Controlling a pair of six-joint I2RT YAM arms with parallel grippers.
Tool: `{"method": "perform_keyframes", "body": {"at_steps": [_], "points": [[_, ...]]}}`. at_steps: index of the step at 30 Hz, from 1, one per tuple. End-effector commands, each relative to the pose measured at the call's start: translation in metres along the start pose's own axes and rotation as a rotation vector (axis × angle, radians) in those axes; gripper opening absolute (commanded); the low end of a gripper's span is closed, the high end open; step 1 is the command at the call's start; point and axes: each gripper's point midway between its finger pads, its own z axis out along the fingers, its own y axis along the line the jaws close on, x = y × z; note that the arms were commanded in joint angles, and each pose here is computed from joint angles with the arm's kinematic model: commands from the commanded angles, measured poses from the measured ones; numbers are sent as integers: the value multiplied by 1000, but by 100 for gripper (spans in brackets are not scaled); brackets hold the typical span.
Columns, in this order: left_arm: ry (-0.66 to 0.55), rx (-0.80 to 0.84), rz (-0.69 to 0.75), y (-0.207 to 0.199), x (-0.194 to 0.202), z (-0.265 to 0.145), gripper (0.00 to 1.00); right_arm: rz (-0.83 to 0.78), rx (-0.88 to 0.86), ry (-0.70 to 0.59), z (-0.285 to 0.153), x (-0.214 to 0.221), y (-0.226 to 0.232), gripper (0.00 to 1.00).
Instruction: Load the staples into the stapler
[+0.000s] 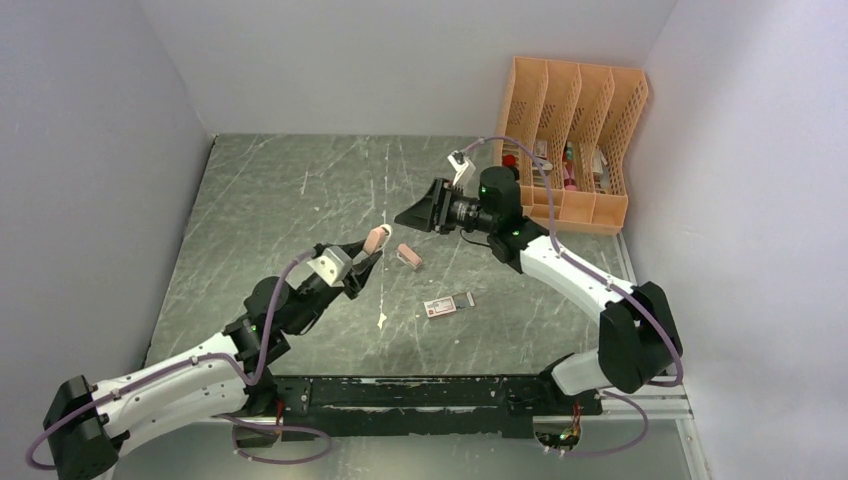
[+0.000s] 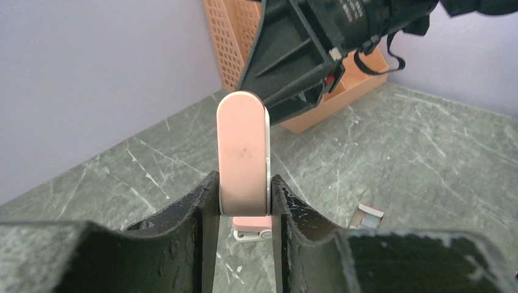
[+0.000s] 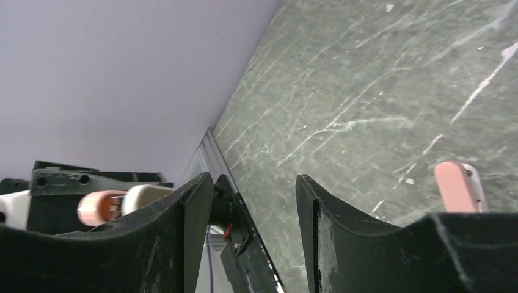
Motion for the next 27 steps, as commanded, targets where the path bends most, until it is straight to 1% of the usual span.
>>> {"method": "perform_keyframes", "body": {"at_steps": [1, 6, 11, 14, 24, 27], "points": [[23, 26, 45, -2, 9, -4, 7, -41, -99, -23, -1, -4, 31, 57], [27, 16, 46, 0, 14, -5, 7, -73, -120, -38, -3, -5, 43, 56], [23, 10, 49, 0, 14, -3, 7, -79, -98, 2, 1, 3, 40, 47], [24, 8, 49, 0, 14, -1, 7, -75, -97, 25, 2, 9, 38, 44], [37, -2, 55, 2, 19, -2, 7, -92, -140, 60, -1, 18, 50, 45], [37, -3, 55, 2, 19, -2, 7, -93, -140, 75, -1, 22, 49, 43]]}}
